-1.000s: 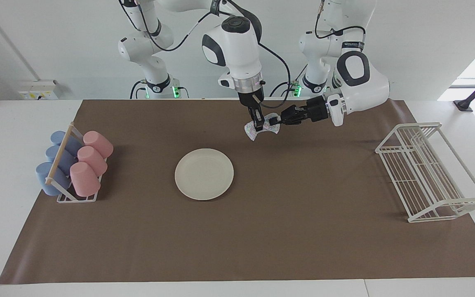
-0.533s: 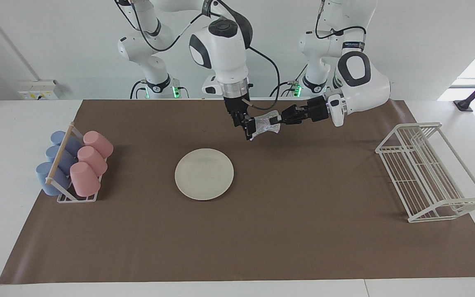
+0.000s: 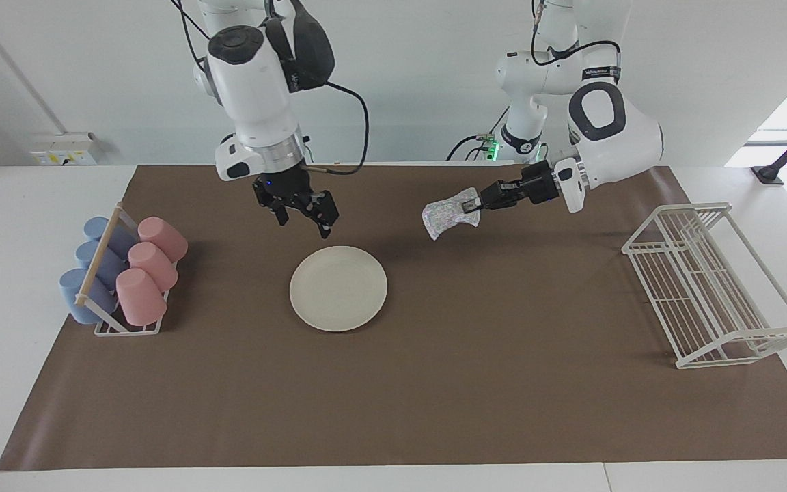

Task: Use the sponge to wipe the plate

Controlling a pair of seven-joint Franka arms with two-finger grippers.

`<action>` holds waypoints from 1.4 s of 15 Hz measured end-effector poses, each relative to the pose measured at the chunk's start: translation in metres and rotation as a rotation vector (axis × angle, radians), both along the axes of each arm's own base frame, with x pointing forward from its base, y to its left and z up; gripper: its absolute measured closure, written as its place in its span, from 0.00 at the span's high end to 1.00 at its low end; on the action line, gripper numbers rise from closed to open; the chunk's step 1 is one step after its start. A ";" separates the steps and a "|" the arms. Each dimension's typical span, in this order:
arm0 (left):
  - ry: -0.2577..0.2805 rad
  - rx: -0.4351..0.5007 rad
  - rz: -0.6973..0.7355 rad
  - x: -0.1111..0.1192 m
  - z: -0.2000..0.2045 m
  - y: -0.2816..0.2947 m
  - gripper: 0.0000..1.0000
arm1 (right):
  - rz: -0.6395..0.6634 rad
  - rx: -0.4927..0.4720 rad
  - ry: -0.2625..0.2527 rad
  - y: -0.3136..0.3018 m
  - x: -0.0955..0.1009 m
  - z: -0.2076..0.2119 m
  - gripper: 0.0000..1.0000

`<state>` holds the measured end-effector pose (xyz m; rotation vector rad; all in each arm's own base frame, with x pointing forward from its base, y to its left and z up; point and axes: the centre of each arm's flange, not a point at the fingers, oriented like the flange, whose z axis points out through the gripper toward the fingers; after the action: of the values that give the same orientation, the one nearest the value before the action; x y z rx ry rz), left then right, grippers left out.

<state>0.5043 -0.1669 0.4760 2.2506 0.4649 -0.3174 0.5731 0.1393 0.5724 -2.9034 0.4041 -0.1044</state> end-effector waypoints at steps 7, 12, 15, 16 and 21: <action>0.089 0.581 -0.128 0.022 0.033 0.018 0.05 | 0.185 -0.020 0.075 -0.112 -0.006 0.000 1.00; 0.051 1.099 -0.315 0.018 0.045 0.018 0.05 | 0.338 -0.186 0.128 -0.163 -0.015 0.021 1.00; 0.005 1.361 -0.356 0.020 0.050 0.025 0.05 | 0.353 -0.189 0.139 -0.155 -0.012 0.018 1.00; -0.008 1.438 -0.360 0.024 0.051 0.031 0.05 | 0.352 -0.188 0.145 -0.157 -0.010 0.015 1.00; -0.040 1.793 -0.417 0.056 0.030 0.057 0.05 | 0.263 -0.190 0.149 -0.171 -0.001 0.007 1.00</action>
<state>0.5601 -0.1102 0.5062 4.1087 0.1914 0.0459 0.5717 -0.0313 0.5798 -3.1318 0.0327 0.1218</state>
